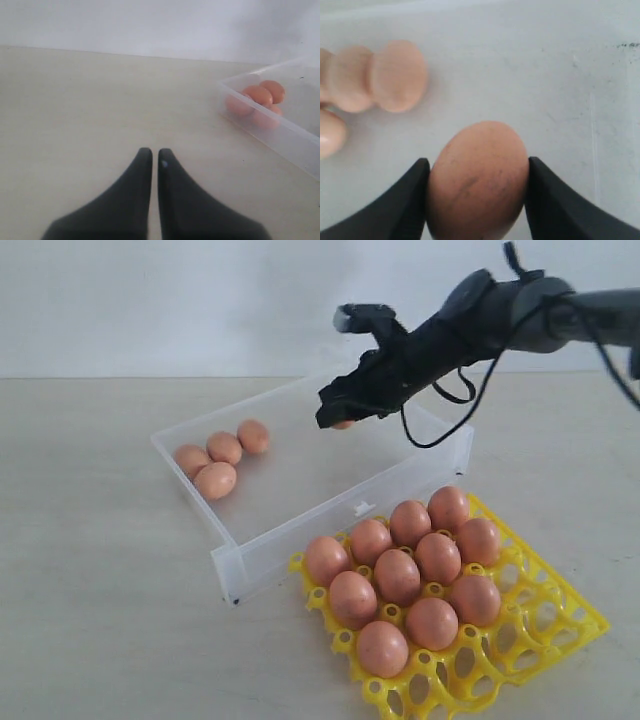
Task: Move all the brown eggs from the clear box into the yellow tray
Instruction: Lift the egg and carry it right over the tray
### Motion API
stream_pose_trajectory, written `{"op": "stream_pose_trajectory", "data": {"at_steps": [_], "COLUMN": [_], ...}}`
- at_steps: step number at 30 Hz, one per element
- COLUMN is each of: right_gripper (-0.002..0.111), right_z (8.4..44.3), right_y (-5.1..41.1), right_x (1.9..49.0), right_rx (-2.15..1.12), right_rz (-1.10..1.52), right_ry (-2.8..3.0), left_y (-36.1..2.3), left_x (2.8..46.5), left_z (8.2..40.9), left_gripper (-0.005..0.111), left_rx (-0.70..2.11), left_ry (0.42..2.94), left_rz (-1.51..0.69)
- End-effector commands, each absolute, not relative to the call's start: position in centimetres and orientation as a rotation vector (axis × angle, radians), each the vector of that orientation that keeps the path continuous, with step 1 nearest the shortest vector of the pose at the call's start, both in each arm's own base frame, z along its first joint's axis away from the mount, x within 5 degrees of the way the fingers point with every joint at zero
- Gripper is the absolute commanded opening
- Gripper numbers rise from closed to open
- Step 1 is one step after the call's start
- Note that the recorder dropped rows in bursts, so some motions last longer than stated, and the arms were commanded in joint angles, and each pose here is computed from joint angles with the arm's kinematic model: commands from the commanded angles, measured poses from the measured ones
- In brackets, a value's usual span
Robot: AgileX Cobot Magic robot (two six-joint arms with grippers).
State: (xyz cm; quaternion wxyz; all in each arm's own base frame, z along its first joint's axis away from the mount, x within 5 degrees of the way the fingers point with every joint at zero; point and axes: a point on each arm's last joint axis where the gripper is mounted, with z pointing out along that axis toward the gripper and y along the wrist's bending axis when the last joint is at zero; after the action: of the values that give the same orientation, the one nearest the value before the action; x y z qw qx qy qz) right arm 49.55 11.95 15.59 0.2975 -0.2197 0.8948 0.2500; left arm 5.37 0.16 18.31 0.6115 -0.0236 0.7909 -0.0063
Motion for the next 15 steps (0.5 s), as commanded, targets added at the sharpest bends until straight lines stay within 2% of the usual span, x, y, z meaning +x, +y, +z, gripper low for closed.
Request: {"op": "stream_pose_trajectory", "data": {"at_steps": [1, 4, 5, 9, 15], "right_gripper": [0.000, 0.000, 0.000, 0.000, 0.000], "right_z": [19.3, 19.9, 21.3, 27.2, 32.5], "right_y": [9.3, 8.0, 7.7, 6.9, 3.3], "right_x": [44.3, 39.1, 38.6, 36.9, 35.1], "right_rx": [-0.503, -0.741, -0.757, -0.684, -0.337], "right_rz": [0.773, 0.561, 0.480, 0.401, 0.247], "right_ry": [2.068, 1.895, 1.874, 1.779, 1.796], "left_y": [0.2, 0.2, 0.2, 0.2, 0.2], "left_x": [5.4, 5.4, 5.4, 5.4, 5.4], "left_z": [18.3, 18.3, 18.3, 18.3, 18.3], "left_gripper": [0.004, 0.004, 0.004, 0.004, 0.004], "left_rx": [-0.060, -0.060, -0.060, -0.060, -0.060], "left_ry": [1.820, 1.820, 1.820, 1.820, 1.820], "left_rz": [-0.016, -0.016, -0.016, -0.016, -0.016]}}
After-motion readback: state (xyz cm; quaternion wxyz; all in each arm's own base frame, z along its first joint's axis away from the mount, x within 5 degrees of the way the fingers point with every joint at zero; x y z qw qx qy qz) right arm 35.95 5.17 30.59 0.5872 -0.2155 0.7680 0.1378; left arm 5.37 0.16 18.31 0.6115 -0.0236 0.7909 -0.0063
